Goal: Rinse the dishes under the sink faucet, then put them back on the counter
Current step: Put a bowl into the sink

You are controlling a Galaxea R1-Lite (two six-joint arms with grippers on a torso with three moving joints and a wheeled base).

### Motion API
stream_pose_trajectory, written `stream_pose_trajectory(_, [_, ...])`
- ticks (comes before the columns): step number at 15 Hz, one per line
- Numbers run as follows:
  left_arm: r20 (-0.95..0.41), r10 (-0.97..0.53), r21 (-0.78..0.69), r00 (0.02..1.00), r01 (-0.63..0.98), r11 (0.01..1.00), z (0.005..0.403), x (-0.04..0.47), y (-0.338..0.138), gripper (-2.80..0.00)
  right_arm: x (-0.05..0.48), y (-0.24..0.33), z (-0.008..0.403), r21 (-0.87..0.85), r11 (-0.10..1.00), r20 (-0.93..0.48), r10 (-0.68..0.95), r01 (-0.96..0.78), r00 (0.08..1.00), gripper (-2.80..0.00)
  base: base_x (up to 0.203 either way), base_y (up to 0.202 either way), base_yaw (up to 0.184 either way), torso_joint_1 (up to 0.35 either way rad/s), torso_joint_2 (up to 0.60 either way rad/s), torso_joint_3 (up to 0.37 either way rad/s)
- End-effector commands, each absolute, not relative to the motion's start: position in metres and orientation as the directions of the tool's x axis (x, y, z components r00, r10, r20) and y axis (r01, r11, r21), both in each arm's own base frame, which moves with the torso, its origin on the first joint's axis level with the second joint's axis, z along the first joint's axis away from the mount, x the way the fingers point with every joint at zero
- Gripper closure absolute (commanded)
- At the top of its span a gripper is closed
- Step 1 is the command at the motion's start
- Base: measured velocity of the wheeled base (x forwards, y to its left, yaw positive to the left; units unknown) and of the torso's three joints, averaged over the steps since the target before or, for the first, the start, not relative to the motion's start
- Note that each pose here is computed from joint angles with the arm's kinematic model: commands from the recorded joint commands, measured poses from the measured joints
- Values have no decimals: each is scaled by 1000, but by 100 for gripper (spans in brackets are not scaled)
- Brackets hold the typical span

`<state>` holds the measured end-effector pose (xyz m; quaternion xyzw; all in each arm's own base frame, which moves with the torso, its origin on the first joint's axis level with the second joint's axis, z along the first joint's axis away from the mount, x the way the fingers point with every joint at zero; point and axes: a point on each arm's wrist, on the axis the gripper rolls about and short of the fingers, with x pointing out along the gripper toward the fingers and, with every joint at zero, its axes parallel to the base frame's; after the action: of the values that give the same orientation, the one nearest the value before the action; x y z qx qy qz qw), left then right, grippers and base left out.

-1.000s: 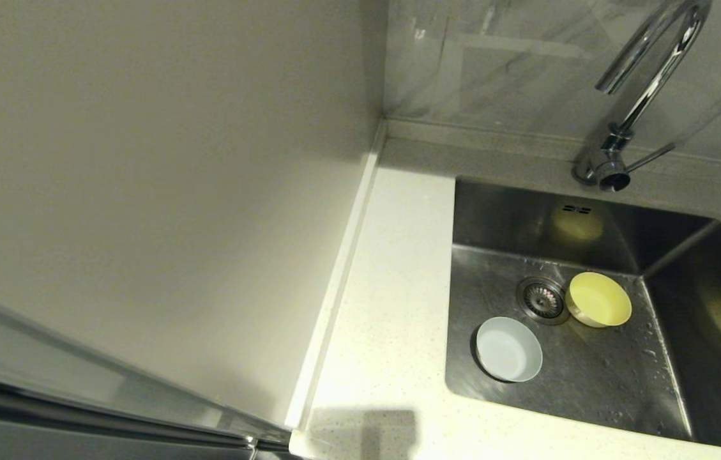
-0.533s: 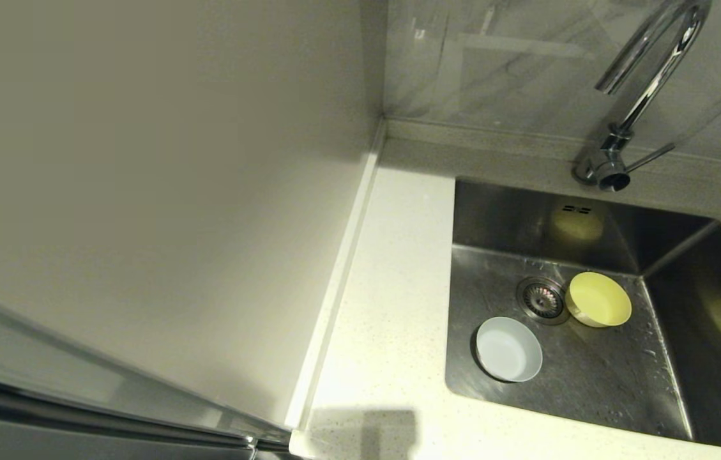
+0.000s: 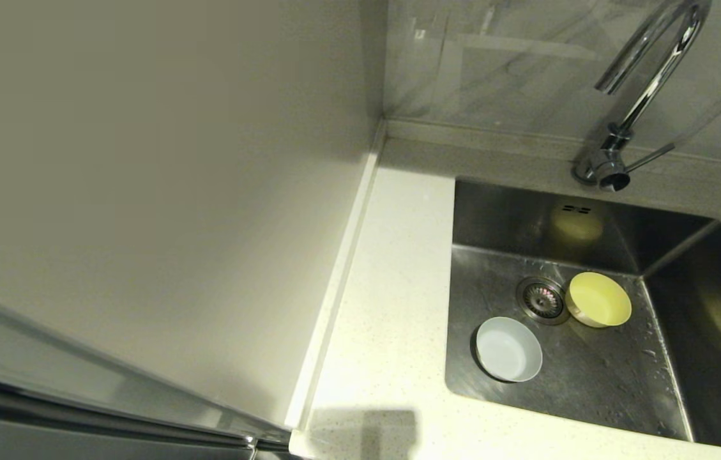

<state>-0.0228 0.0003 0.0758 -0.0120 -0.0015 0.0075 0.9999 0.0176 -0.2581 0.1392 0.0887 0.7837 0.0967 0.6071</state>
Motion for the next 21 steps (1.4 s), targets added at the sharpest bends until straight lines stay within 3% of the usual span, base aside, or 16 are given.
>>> stream_pose_trajectory(1, [6,15,-25,1000,-15,1000,76,-23,0,0,18,-258,130,282,959,-934,267,-30,-238,-280,0,0,0,0,0,0])
stream_pose_trajectory(9, [6,15,-25,1000,-15,1000,76,-23,0,0,29,-242,127,276,951,-941,238,-139,-241,-280,0,0,0,0,0,0])
stream_pose_trajectory(15, [6,16,-25,1000,-16,1000,76,-23,0,0,50,-229,102,206,942,-972,166,-266,-166,-280,0,0,0,0,0,0])
stream_pose_trajectory(21, [6,15,-25,1000,-15,1000,76,-23,0,0,69,-219,111,152,926,-987,126,-345,-95,-280,0,0,0,0,0,0])
